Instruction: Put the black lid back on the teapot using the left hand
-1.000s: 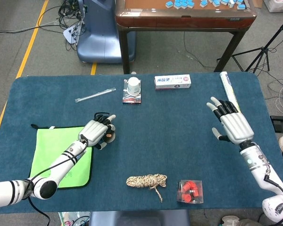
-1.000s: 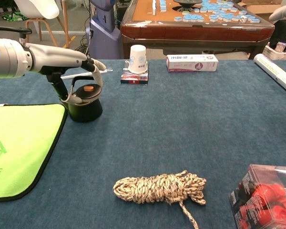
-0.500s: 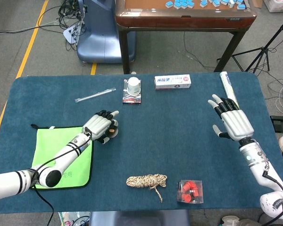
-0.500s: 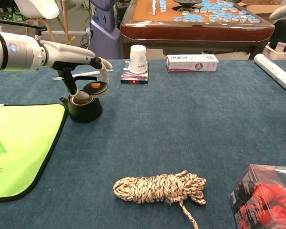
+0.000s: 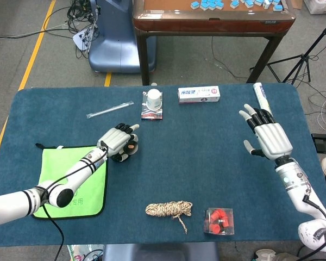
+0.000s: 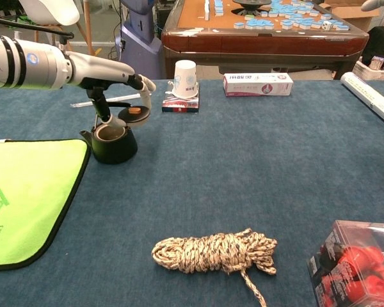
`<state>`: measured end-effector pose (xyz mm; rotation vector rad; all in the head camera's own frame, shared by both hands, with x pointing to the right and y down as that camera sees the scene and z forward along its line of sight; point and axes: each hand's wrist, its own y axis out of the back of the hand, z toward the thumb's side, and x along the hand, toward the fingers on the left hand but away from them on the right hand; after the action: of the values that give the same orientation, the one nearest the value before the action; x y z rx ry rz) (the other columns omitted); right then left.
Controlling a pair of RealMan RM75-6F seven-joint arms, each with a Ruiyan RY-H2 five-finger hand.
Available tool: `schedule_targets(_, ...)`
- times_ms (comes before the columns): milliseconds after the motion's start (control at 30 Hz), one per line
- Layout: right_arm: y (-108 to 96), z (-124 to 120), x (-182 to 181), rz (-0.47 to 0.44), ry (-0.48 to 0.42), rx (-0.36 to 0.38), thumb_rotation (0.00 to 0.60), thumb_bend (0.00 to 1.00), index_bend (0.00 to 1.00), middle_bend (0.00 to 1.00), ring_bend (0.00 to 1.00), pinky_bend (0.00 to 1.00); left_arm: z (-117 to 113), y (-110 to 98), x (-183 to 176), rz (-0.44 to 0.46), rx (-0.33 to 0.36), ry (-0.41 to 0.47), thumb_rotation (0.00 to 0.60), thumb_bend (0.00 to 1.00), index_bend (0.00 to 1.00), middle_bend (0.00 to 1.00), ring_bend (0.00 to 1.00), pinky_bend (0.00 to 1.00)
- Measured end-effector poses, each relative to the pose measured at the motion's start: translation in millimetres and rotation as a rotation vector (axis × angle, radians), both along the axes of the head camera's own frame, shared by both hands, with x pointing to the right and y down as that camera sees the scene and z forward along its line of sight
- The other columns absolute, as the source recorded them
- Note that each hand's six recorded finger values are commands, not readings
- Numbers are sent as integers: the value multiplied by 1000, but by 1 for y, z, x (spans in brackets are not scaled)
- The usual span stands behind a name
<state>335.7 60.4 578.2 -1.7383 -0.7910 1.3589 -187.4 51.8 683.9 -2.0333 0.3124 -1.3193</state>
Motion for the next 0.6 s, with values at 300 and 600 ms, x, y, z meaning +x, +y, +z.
schedule_targets(300, 2, -2, 1, 2, 11, 0, 600, 412, 5, 0, 0, 0, 4, -6, 3, 13, 5, 3, 600, 331, 335, 0, 0, 0)
schedule_targets(600, 1, 0, -5, 2, 29, 0, 600, 412, 5, 0, 0, 0, 11, -17, -10, -3, -7, -5, 600, 331, 337, 0, 0, 0)
